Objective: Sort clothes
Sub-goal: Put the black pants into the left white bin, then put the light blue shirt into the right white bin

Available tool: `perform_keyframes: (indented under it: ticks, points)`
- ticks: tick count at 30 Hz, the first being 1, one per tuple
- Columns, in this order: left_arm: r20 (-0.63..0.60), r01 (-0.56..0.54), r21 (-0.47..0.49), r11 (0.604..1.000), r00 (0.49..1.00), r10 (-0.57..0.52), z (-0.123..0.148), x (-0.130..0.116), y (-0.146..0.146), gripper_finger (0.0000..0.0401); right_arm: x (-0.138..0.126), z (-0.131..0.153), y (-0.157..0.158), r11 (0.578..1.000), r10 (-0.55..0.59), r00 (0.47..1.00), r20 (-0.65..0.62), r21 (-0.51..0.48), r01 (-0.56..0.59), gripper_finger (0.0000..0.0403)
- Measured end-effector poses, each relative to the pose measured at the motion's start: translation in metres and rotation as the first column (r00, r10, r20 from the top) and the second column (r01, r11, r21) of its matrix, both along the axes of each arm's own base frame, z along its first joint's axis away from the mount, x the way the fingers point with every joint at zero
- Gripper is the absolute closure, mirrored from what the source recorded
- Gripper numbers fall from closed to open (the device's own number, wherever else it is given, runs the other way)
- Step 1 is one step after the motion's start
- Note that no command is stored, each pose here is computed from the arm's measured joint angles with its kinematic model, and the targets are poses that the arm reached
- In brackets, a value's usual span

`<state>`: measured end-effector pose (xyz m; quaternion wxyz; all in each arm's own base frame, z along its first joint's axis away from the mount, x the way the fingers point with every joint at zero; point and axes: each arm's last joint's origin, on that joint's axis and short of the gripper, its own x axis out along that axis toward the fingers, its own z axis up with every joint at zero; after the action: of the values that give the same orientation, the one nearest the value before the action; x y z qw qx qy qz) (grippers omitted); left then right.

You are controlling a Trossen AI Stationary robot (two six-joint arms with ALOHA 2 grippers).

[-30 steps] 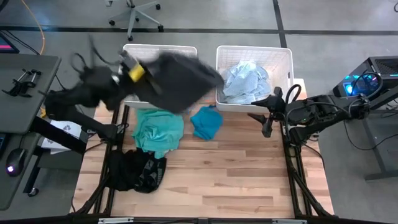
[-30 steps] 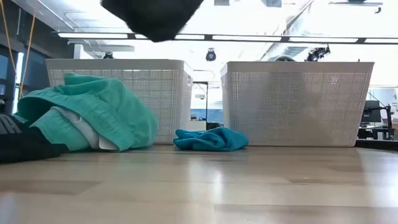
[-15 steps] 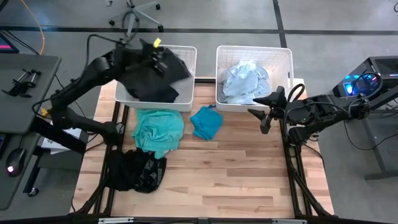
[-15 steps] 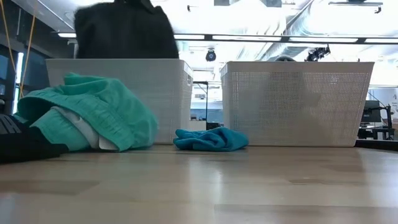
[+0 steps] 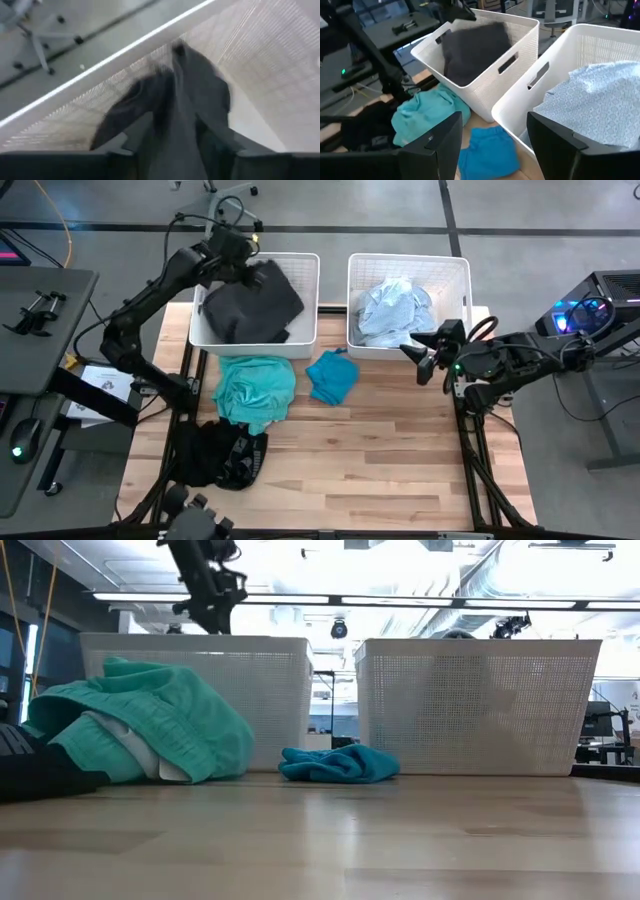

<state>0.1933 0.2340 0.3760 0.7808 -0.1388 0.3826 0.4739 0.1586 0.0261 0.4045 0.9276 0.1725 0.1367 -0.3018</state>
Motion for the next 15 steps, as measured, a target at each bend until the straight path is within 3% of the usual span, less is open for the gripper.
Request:
perform_keyframes:
  ticks: [4, 8, 12, 15]
  points:
    - [0.043, 0.015, -0.022, 1.0, 0.999, -0.014, 0.002, -0.002, 0.004, 0.0219, 0.002, -0.001, 0.0, 0.999, -0.026, 0.999, 0.025, 0.04, 0.025, 0.0194]
    - [0.093, 0.052, 0.017, 0.999, 0.994, -0.053, 0.024, -0.004, -0.01, 0.021, 0.007, -0.003, 0.002, 0.998, -0.034, 0.999, 0.017, 0.046, 0.033, 0.0194]
    - [0.163, 0.184, 0.063, 0.981, 0.968, -0.192, 0.044, 0.0, -0.043, 0.0219, 0.015, -0.008, 0.004, 0.999, -0.038, 0.999, -0.011, 0.034, 0.038, 0.0194]
    - [0.174, 0.311, 0.113, 0.944, 0.929, -0.327, 0.056, 0.008, -0.076, 0.0236, 0.023, -0.012, 0.007, 1.0, -0.026, 0.998, -0.056, -0.001, 0.026, 0.0194]
